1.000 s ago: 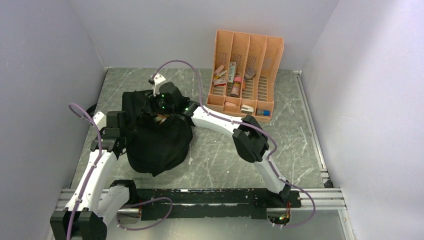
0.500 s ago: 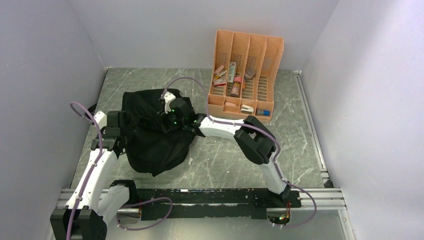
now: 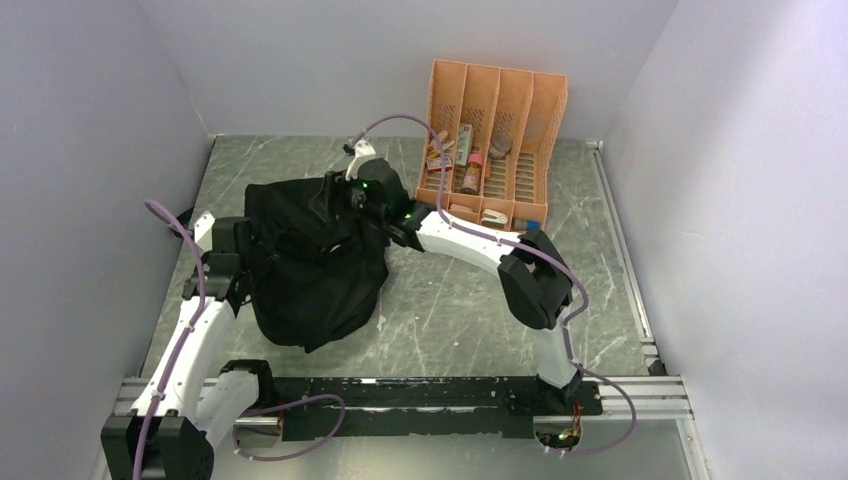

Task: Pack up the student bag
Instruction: Zip the student bag at the center of the board.

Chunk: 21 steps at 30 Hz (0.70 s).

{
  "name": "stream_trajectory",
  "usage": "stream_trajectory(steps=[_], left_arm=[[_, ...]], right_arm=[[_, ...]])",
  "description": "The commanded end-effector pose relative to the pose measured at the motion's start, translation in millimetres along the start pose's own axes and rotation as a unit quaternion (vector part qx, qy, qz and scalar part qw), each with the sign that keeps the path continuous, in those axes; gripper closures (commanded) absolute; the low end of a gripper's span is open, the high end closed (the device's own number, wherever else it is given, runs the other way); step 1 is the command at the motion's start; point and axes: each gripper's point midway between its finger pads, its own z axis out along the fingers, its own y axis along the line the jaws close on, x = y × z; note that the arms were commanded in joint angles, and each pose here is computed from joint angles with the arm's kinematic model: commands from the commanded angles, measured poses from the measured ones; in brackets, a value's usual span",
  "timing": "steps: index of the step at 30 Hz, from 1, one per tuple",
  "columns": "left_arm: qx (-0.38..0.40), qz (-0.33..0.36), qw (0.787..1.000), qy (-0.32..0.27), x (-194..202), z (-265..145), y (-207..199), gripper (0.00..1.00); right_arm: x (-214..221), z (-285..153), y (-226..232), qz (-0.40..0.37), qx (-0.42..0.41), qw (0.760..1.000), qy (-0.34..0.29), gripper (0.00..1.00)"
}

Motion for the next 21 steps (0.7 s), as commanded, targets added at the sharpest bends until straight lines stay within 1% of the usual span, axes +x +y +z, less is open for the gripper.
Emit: stream_trajectory(steps=[1,3,7,13,21], left_arm=[[0.033,0.000,0.999,-0.002,-2.6,-0.7,-11.5,0.46],[0.033,0.001,0.999,-0.003,-3.1,-1.3,-11.6,0.47],[0.030,0.003,1.000,-0.006,-4.4,-1.3,-10.8,0.47],[0.035,0.004,0.999,-0.004,-1.8,0.0,-11.5,0.47],[0.043,0.002,0.999,0.005,3.0,1.2,-13.6,0.48]], right_arm=[[-3.3,19.4,31.6,0.043,-0.080,0.996,0.001,0.38],[0.1,25.4,36.9,0.039,-0.104,0.994,-0.002,0.37],[2.6,33.2,39.7,0.037,-0.118,0.992,-0.001,0.36],[14.1,32.5,49.9,0.048,-0.151,0.987,0.006,0.36],[31.0,44.7,48.2,-0.013,-0.154,0.988,-0.001,0.35]])
